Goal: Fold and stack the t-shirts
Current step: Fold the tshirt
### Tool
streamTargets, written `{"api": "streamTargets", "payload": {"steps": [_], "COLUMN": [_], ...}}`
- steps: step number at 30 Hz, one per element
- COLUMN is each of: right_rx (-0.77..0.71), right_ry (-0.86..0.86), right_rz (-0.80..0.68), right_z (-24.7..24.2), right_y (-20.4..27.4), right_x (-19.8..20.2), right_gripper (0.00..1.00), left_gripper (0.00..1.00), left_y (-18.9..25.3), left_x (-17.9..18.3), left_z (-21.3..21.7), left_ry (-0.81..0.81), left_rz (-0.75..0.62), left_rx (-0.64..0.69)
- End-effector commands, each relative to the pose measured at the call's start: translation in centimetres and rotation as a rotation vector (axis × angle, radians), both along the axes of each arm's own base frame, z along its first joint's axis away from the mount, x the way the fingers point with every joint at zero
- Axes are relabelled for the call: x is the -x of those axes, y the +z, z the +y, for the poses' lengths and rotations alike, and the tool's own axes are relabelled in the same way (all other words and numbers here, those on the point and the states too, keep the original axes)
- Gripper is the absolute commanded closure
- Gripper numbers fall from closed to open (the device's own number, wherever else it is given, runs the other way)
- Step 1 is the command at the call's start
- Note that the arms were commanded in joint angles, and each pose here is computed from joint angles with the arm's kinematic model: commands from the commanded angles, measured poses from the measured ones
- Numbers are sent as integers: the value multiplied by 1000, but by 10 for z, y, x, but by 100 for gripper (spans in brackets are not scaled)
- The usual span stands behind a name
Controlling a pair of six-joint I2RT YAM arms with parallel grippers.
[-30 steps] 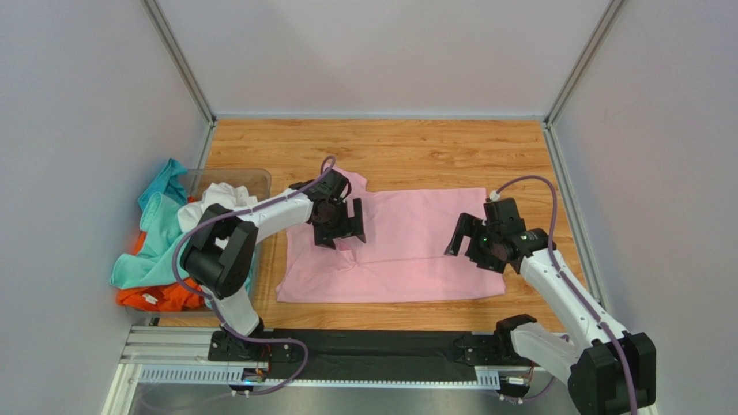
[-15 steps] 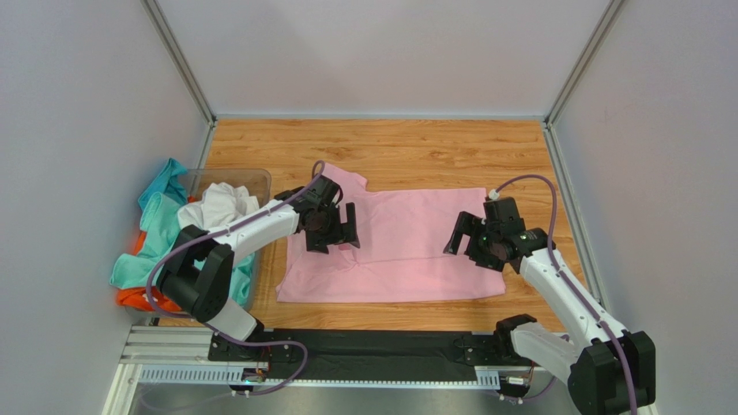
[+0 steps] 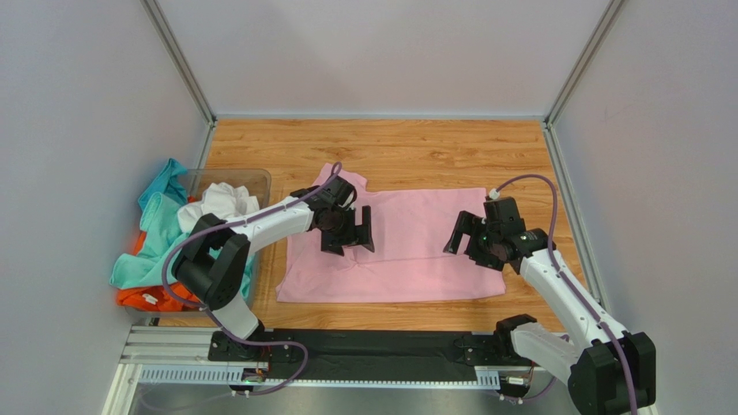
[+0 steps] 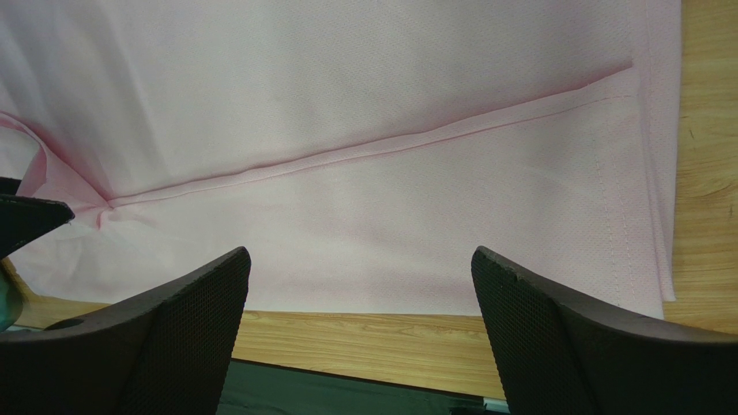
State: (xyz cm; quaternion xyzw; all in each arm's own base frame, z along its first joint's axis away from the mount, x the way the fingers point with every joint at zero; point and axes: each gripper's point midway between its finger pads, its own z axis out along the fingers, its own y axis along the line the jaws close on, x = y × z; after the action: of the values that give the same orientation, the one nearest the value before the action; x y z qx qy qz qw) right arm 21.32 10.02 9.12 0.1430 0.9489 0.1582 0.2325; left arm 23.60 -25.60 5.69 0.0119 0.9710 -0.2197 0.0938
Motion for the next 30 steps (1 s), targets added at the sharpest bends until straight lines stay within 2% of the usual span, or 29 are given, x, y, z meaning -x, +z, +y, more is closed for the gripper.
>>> {"api": "streamTargets", "payload": {"steps": [1,9,17,25,30], "right_rx": [10,27,41,57,102], "right_ry": [-7,-22,-22,-24,-58], "right_rz": [-45,-8,-12,-84,-164], "right_z": [-1,-4,-6,-8,-14], "right_y": [5,-7,-6,20,50], "right_x": [-8,-5,-7,-23,-52], "right_gripper": [0,0,0,0,0], "left_gripper": [0,0,0,0,0], "left_y": [12,4,-18,47,91], "left_x": [-17,-31,-32,-56,-84], "left_z": [-21,-30,-20,-15,8], "left_ry": [-46,-42,-19,-22,41], "left_rz": [-32,-28,4,-177,-312], "left_rx": [65,57,-28,-38,-108]}}
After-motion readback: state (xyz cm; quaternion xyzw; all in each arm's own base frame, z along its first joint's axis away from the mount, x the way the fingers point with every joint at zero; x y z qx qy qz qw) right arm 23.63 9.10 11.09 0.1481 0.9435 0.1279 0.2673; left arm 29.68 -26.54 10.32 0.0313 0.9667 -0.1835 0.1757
